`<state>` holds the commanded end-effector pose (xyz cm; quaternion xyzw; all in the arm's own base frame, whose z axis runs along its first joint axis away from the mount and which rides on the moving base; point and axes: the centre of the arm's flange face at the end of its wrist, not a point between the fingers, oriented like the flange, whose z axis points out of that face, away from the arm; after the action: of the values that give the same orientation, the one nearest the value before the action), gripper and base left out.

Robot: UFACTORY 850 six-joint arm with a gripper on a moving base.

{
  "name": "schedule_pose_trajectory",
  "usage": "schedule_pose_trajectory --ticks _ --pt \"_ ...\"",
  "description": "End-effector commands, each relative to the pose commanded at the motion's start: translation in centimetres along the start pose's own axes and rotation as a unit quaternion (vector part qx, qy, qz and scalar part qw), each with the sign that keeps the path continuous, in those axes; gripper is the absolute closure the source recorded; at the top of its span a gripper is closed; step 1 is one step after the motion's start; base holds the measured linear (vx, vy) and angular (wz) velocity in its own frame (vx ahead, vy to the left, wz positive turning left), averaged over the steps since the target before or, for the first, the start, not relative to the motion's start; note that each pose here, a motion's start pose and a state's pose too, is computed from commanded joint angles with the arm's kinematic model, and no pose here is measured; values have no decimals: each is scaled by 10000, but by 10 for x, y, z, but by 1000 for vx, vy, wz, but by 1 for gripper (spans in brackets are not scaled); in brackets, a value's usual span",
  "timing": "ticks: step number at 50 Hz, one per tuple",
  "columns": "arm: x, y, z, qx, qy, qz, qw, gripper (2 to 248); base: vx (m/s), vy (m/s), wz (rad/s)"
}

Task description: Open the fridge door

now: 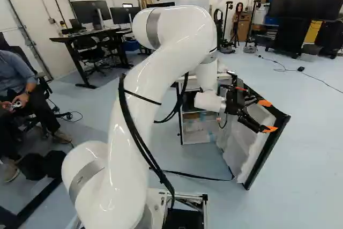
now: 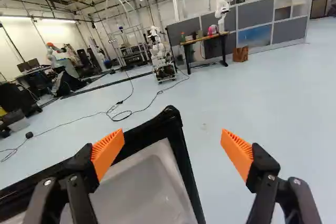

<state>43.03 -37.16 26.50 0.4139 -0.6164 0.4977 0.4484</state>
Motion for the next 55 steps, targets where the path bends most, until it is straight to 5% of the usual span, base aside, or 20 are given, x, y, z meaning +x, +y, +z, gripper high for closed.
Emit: schedule_pose_trajectory --ticks 24,55 --pt "1 -3 1 302 -2 -79 9995 3 0 0 0" --pt "19 50 -24 336 -153 -431 9984 3 0 0 0"
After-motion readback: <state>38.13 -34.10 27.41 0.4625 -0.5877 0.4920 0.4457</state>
